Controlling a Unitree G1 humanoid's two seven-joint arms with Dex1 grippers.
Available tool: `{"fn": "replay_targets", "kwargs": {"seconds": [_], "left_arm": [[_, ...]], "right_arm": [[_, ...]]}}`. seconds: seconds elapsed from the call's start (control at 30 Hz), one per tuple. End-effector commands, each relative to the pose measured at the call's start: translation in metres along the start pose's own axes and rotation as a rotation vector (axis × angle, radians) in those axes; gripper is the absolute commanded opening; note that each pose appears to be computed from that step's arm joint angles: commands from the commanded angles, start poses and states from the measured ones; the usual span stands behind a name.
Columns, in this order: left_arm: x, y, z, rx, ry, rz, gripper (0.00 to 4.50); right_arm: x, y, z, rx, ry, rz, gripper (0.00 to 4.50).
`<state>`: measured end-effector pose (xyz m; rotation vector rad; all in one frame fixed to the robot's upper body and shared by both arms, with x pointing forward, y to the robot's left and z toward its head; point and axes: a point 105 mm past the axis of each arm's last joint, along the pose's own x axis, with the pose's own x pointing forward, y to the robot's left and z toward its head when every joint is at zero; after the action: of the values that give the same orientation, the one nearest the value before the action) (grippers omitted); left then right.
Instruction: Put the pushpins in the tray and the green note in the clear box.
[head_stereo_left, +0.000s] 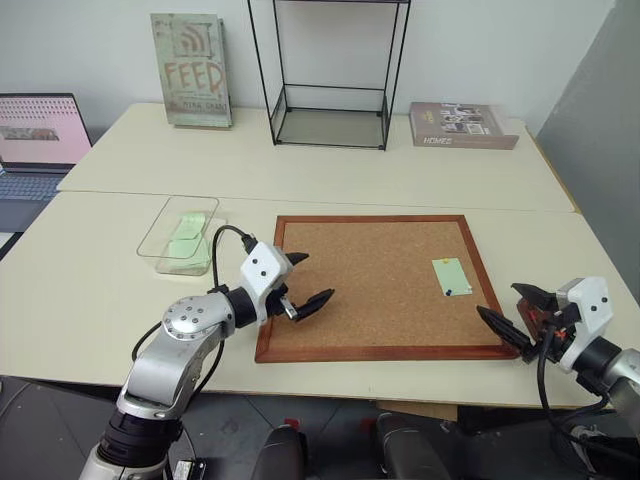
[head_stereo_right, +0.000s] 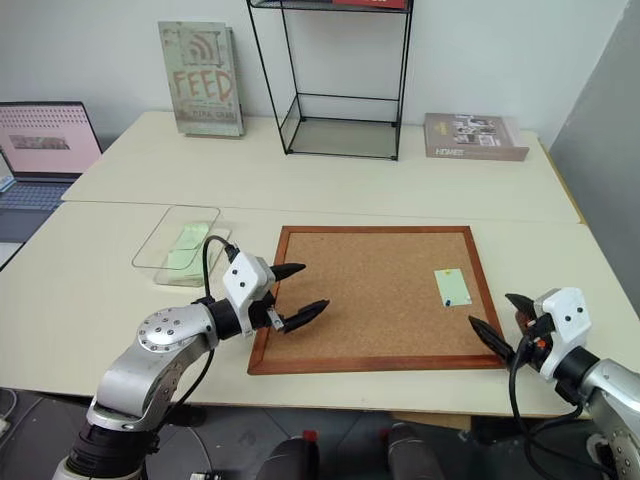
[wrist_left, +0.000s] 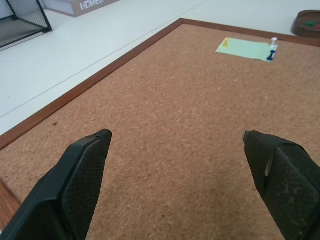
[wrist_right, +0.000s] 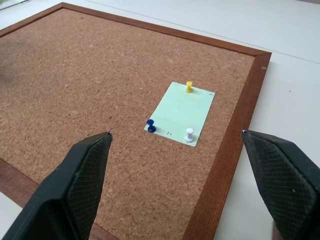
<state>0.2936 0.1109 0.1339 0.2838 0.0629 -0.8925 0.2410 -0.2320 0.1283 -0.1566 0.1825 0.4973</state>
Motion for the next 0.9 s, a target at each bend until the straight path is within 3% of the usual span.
{"fn": "replay_targets", "kwargs": {"seconds": [0.03, 0.47, 0.9], "left_arm": [[-0.002, 0.008, 0.023, 0.039, -0.079, 0.035, 4.50], [0.003, 0.009, 0.024, 0.051, -0.059, 0.041, 4.50], [0.011, -0.017, 0.033, 0.041, -0.094, -0.089, 4.50]], "right_arm": [[-0.002, 0.002, 0.017, -0.035, -0.039, 0.003, 4.37], [0.001, 0.005, 0.021, -0.036, -0.041, 0.009, 4.37], [-0.003, 0.009, 0.006, -0.021, -0.034, 0.014, 4.37]]}}
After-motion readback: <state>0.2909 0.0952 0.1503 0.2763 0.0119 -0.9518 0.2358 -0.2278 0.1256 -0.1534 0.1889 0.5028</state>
